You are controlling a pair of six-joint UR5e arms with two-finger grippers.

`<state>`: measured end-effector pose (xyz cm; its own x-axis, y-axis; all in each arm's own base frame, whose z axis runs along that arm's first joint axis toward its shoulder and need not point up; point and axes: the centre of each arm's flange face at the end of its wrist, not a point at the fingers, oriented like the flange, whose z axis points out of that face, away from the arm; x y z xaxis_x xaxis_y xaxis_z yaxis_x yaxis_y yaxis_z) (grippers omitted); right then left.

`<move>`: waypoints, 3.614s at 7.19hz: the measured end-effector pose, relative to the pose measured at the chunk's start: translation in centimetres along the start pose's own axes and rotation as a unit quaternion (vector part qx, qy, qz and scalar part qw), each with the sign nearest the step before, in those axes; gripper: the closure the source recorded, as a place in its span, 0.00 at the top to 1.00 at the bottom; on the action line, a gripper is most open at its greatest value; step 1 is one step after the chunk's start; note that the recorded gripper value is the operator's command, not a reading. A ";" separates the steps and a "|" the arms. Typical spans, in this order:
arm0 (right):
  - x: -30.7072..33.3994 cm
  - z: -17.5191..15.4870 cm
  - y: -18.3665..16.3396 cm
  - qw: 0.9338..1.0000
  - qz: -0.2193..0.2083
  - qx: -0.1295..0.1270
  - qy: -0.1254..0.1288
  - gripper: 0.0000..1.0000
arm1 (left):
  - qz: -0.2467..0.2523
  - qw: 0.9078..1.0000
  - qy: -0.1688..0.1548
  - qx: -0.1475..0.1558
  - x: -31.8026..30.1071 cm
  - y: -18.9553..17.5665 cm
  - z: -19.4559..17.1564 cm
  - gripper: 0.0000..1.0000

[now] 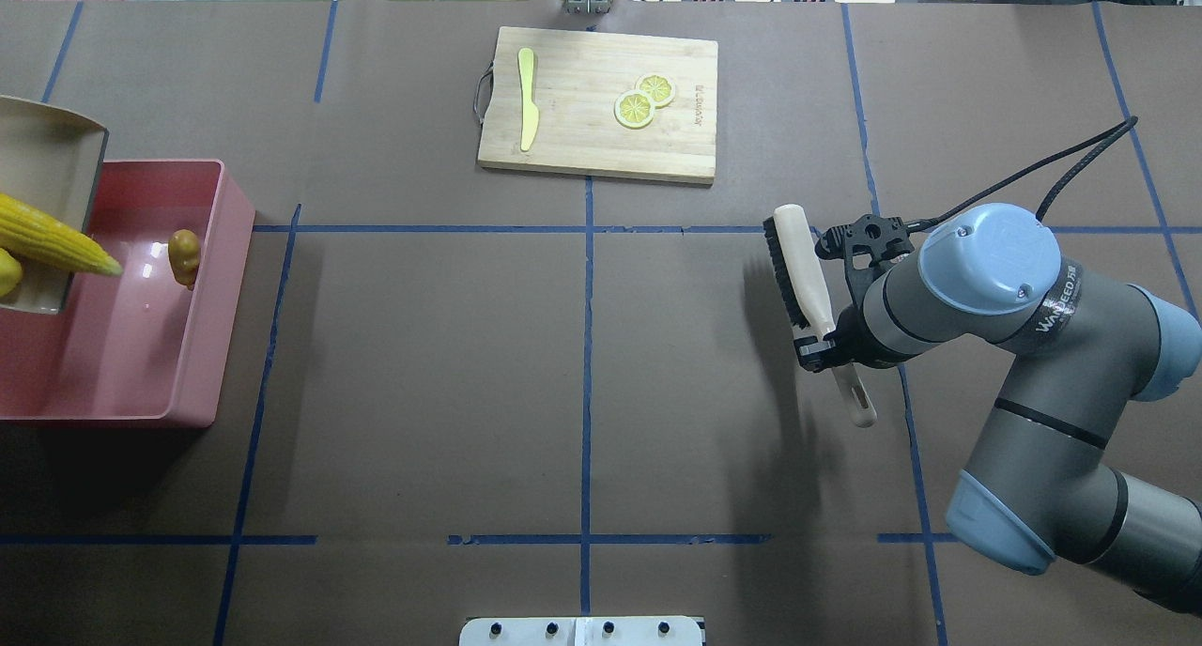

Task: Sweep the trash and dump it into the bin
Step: 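Tilt the dustpan with the left gripper to dump the produce into the bin, then lower the empty dustpan back onto the table with the left gripper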

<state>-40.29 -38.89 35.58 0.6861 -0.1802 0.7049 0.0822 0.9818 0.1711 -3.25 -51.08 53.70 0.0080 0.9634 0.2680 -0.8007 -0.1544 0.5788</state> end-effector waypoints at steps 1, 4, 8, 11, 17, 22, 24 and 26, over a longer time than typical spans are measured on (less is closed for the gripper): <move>0.0 0.1 0.0 1.000 0.000 0.000 0.001 0.00 | 0.022 0.999 0.012 -0.025 0.1 -0.3 -1.4 0.00; 0.2 0.3 -0.1 1.000 0.001 0.000 0.004 0.00 | 0.033 0.998 0.025 -0.043 0.5 -0.4 -2.2 0.00; 0.1 0.4 0.0 1.000 0.001 0.000 0.004 0.00 | -0.017 0.999 0.030 -0.014 0.2 -0.9 -1.9 0.00; 0.0 0.3 -0.1 1.000 0.001 0.001 0.002 0.00 | -0.118 0.990 0.032 0.075 -0.8 -3.5 -3.0 0.00; -0.3 -1.5 0.4 1.000 0.013 0.006 -0.011 0.00 | -0.188 0.964 0.080 0.168 -5.3 -28.2 -5.3 0.00; -0.2 -1.8 0.6 1.000 0.027 0.005 -0.011 0.00 | -0.110 0.981 0.076 0.140 2.5 -47.6 2.5 0.07; -0.1 -1.8 0.6 0.999 0.030 0.005 -0.010 0.00 | -0.103 0.981 0.089 0.136 3.8 -50.6 5.0 0.12; -0.1 -1.8 0.6 0.999 0.030 0.005 -0.010 0.00 | -0.132 0.977 0.093 0.139 4.3 -52.1 8.4 0.54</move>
<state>-39.02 -38.14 34.37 0.6747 -0.1215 0.7280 0.0337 0.9904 0.1340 43.56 -40.69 31.18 0.0618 0.9969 -0.0492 -0.5913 0.0763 0.8028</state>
